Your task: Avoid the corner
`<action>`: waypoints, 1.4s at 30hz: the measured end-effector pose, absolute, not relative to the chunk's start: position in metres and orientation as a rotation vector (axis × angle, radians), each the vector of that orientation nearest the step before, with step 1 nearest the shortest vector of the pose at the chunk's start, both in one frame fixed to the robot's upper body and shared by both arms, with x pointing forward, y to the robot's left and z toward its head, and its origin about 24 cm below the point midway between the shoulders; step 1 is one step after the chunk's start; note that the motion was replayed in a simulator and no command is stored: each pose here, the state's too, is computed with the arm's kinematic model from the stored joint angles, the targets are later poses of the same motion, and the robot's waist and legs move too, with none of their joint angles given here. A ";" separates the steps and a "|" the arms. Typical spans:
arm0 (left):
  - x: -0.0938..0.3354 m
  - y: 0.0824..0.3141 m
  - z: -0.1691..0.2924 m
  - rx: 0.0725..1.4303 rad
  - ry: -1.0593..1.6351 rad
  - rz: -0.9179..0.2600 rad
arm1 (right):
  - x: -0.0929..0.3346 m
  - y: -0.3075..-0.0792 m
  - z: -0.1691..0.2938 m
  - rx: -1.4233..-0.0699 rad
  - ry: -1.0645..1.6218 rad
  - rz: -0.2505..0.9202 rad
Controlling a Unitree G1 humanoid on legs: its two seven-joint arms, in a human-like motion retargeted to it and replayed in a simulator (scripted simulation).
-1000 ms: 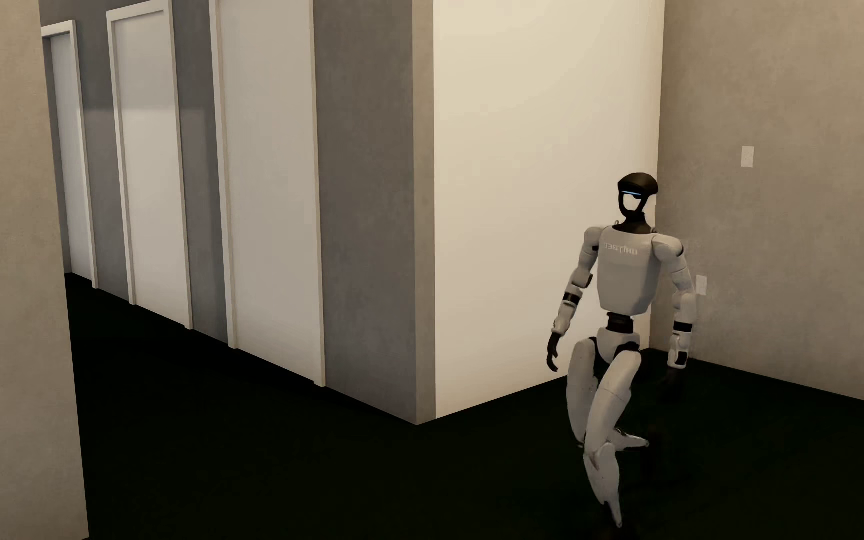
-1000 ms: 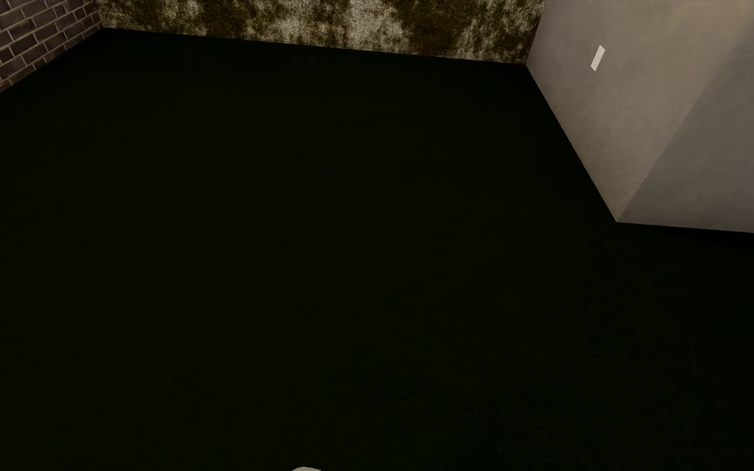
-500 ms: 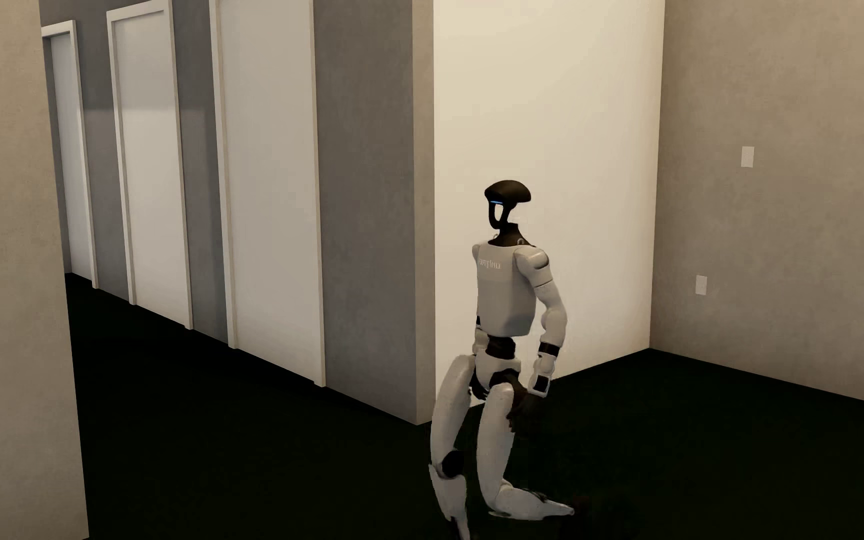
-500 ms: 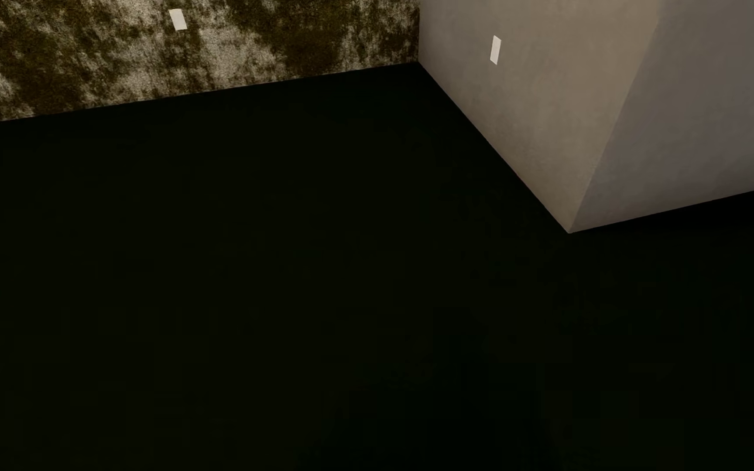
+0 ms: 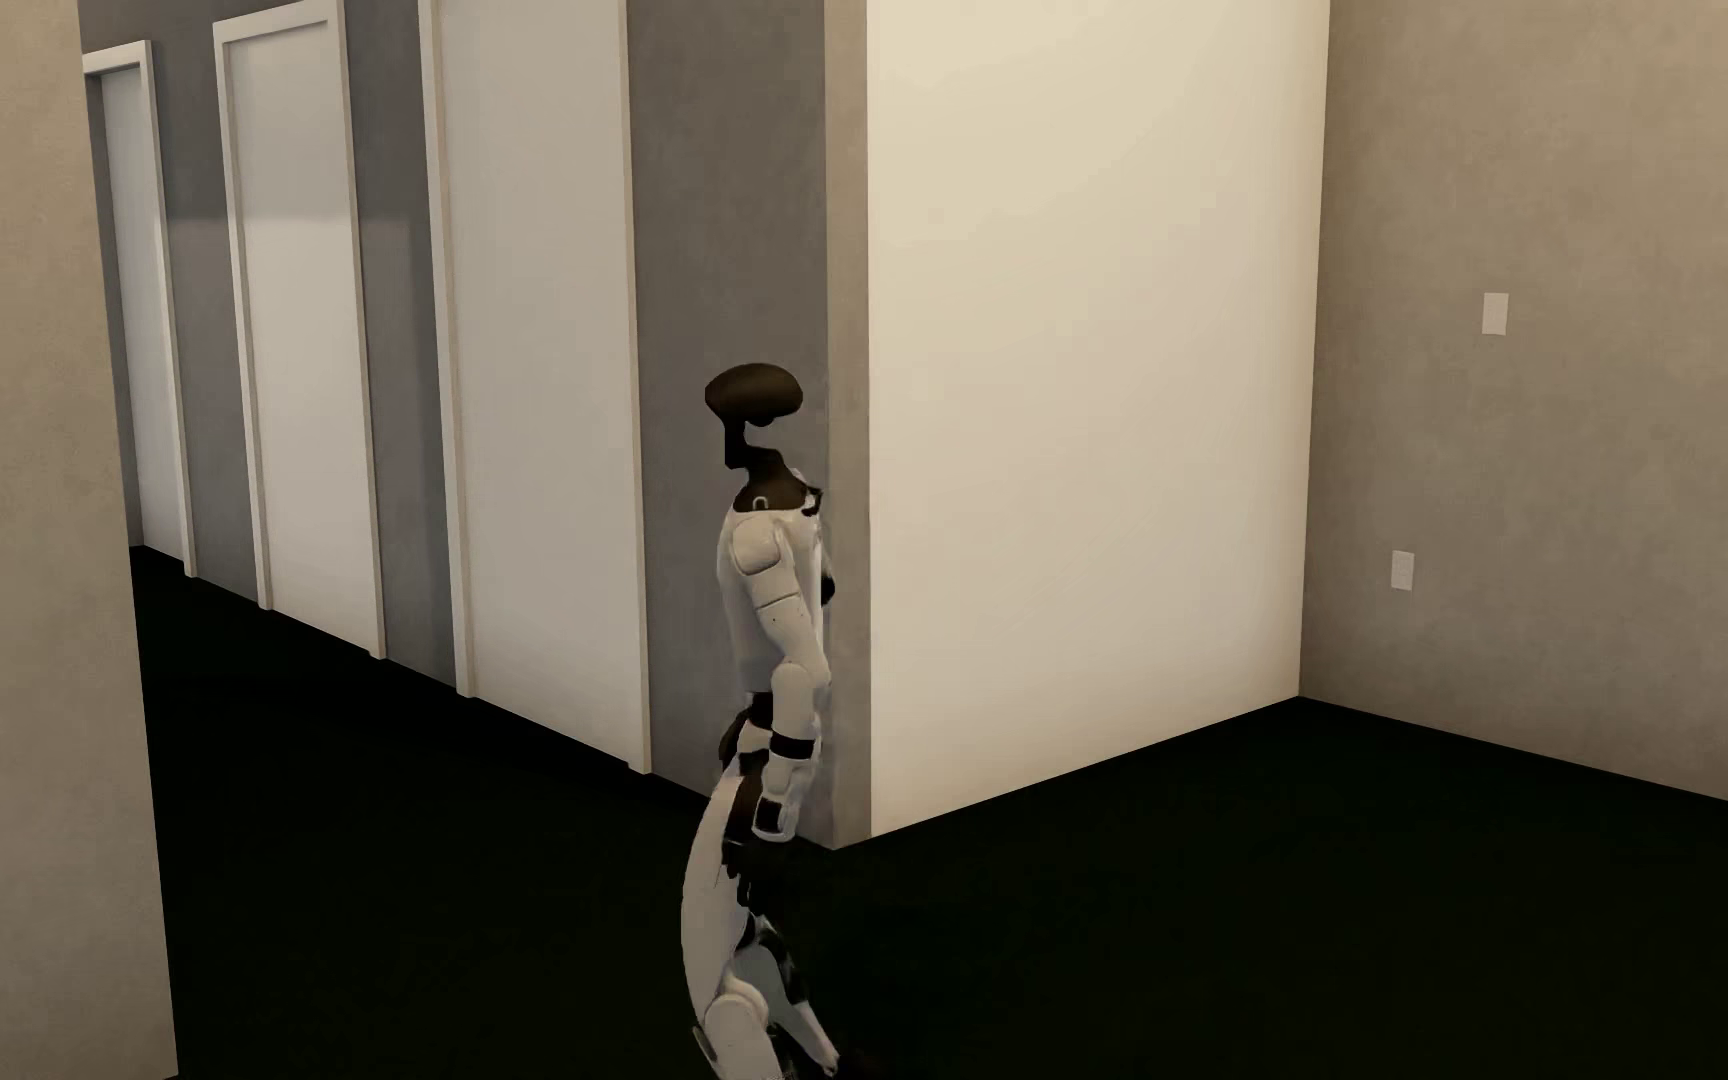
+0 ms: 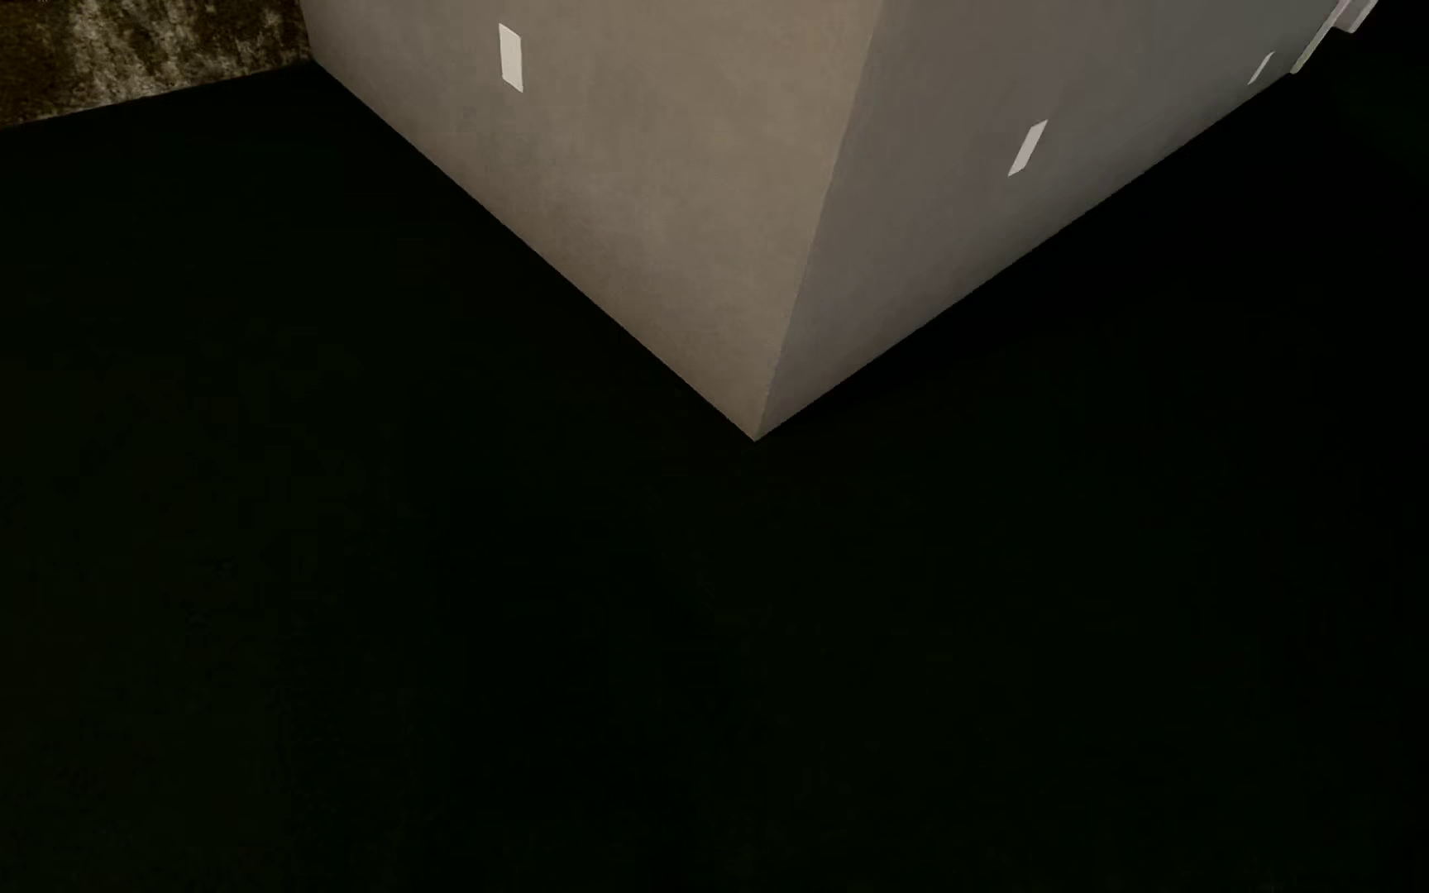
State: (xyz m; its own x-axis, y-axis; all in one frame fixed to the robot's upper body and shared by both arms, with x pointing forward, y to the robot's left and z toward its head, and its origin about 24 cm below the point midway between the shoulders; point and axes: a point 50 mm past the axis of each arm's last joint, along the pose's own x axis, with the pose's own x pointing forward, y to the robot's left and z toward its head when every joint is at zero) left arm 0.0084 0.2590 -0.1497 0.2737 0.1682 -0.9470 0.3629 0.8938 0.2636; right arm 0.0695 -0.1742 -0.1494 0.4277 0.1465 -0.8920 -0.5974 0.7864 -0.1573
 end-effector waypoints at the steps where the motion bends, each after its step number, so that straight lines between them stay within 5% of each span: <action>1: 0.015 0.256 -0.148 0.476 1.270 -0.142 | 0.052 -0.173 -0.155 -0.501 1.088 0.515; 9: 0.094 0.238 -0.131 0.501 0.997 -0.203 | -0.074 -0.212 -0.158 -0.580 1.498 0.589; 13: 0.065 0.245 -0.141 0.487 1.105 -0.176 | -0.086 -0.211 -0.157 -0.578 1.532 0.603; 16: 0.030 0.238 -0.149 0.474 1.201 -0.217 | -0.033 -0.198 -0.162 -0.596 1.357 0.626; 23: -0.065 0.228 -0.151 0.462 1.463 -0.326 | 0.167 -0.209 -0.099 -0.538 0.720 0.299; 26: -0.083 0.231 -0.149 0.467 1.522 -0.335 | 0.189 -0.214 -0.080 -0.516 0.627 0.236; 30: -0.051 0.221 -0.157 0.452 1.445 -0.321 | 0.130 -0.204 -0.125 -0.519 0.873 0.329; 33: 0.027 0.200 -0.152 0.398 1.165 -0.297 | 0.056 -0.209 -0.148 -0.504 1.101 0.364; 38: 0.148 0.198 -0.097 0.397 0.701 -0.223 | -0.072 -0.202 -0.159 -0.558 1.479 0.603; 42: 0.150 0.213 -0.098 0.381 0.723 -0.140 | -0.113 -0.198 -0.153 -0.555 1.582 0.677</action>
State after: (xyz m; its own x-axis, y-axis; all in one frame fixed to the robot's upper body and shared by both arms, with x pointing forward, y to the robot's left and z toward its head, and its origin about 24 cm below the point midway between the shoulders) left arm 0.1497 0.2134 -0.0984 0.7440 0.0057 -0.6681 0.2541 0.9224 0.2908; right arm -0.1126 -0.1982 -0.1526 -0.1184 0.0323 -0.9924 -0.6957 0.7105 0.1061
